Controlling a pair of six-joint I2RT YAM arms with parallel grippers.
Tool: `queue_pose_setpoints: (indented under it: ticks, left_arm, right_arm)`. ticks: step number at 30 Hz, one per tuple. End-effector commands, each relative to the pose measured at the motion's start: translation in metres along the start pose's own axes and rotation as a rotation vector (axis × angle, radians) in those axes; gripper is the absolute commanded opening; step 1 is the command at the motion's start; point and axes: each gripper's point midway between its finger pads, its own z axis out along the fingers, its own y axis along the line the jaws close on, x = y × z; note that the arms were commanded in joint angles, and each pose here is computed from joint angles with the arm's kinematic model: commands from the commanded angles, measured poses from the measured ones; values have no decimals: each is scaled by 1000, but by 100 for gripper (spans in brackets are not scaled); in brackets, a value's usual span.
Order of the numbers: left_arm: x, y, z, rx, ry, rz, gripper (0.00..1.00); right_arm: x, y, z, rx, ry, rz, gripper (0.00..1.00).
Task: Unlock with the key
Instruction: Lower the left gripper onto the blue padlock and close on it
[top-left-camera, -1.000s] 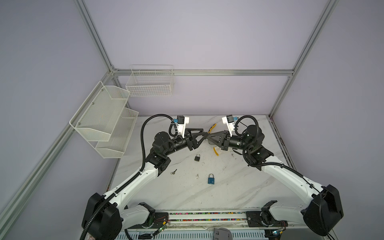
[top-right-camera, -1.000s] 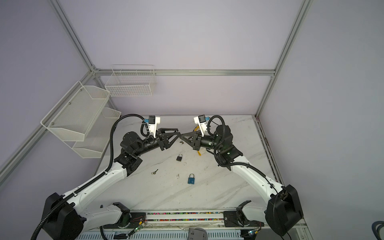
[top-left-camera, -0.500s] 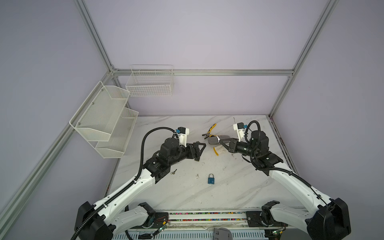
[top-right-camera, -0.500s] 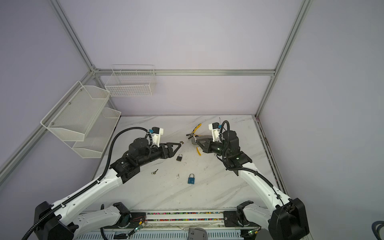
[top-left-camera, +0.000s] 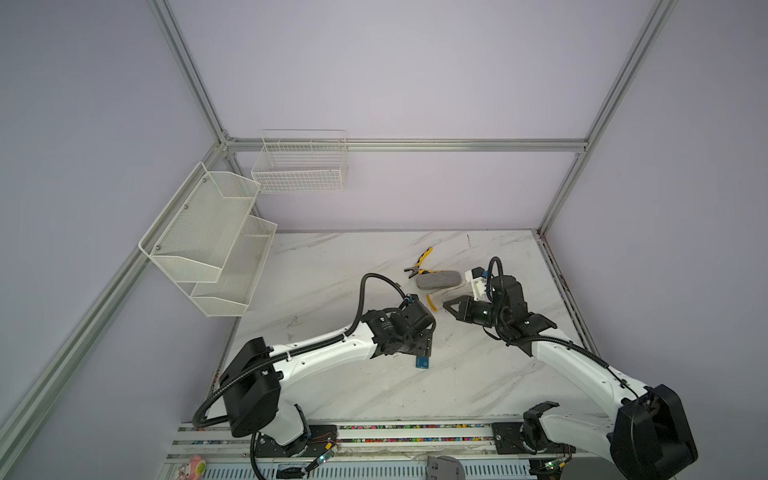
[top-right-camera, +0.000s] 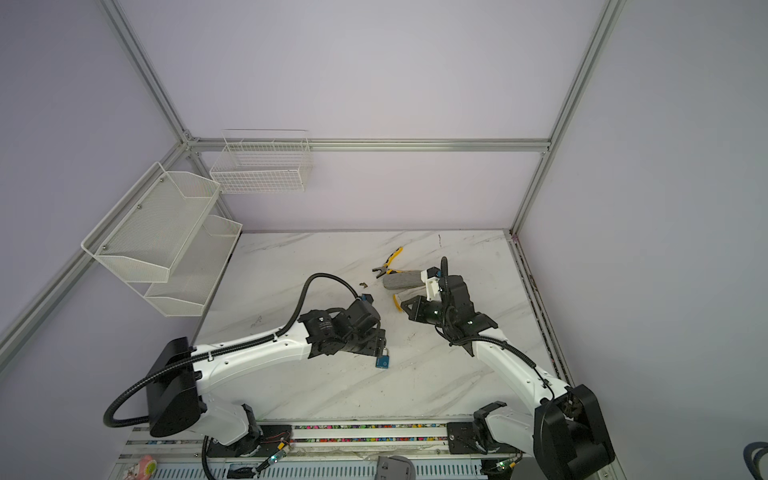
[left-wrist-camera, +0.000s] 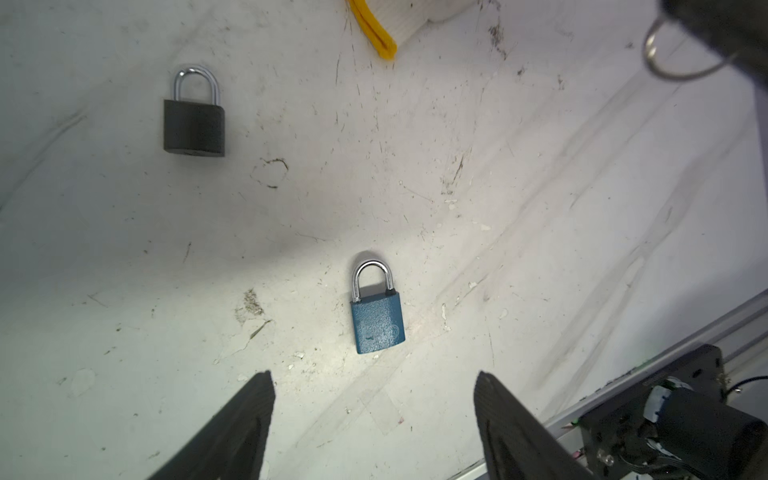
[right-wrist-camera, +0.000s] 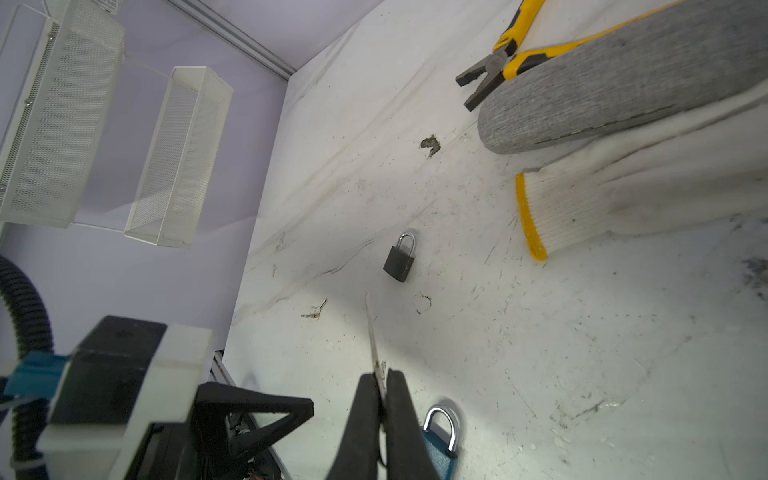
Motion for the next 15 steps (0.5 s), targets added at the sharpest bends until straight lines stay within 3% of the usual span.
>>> queue_pose_setpoints:
  ticks: [1,12,15]
  left_arm:
    - [-11,-19,-3,-32,-9,-5,77]
    - [22,-31,53,-100,123,-24,71]
    - [25,-29,63,-122,134,-34,65]
  right_arm:
    - [-3,-15,3,39,-6,7,0]
    - [-10,-30,4,35,0,11,0]
    - [-11,-32,3,24,6,14,0]
